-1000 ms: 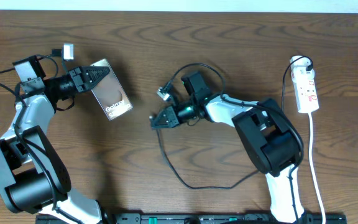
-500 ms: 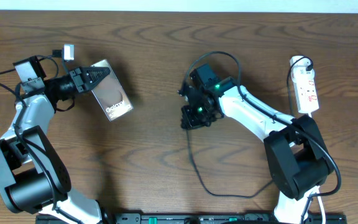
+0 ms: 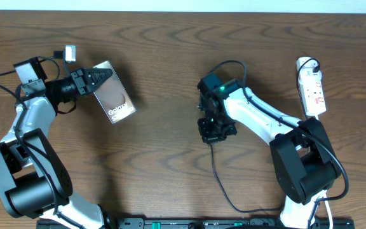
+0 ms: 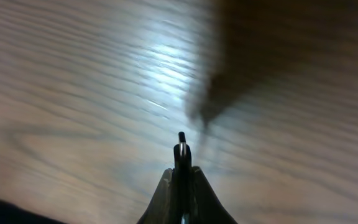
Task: Plug charger to phone and switch on socket
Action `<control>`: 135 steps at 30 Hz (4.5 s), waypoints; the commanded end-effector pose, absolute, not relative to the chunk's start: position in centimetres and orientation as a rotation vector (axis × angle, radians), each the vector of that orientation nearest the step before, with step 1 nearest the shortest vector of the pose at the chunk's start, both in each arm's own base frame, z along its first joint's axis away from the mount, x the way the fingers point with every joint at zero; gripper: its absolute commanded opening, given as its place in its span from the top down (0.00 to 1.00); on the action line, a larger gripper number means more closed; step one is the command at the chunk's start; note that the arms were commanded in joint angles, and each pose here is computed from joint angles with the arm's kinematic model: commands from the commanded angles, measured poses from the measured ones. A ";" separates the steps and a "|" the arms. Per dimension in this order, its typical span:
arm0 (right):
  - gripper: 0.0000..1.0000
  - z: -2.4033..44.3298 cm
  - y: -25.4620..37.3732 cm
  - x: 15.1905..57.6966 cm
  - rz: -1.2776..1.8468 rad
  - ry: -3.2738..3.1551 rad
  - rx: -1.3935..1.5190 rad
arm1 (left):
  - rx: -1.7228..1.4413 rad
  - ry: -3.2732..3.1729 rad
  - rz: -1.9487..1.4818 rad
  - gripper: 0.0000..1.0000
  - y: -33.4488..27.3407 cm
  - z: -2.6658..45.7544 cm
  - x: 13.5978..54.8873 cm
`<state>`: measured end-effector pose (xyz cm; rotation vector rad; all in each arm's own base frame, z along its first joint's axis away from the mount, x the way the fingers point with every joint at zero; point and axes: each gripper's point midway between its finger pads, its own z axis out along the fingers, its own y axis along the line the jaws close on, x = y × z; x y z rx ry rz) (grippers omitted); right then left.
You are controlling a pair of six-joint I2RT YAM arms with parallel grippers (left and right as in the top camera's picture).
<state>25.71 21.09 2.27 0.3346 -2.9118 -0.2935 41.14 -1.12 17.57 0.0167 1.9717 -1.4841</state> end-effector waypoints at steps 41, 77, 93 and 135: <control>0.99 0.3 18.2 20.9 -0.016 -2.781 0.268 | 0.047 1.944 -1.518 0.93 -1.3 18.6 40.9; 0.99 -0.9 20.4 21.5 -0.208 -2.811 0.330 | 0.048 1.942 -1.522 0.93 -1.3 18.7 40.9; 0.99 7.6 33.3 23.5 -1.567 -2.443 1.095 | 0.059 1.932 -1.539 0.93 -1.5 18.9 40.7; 0.99 11.2 38.5 24.7 -2.244 -1.913 1.530 | 0.242 1.919 -1.685 0.93 -7.4 19.7 39.5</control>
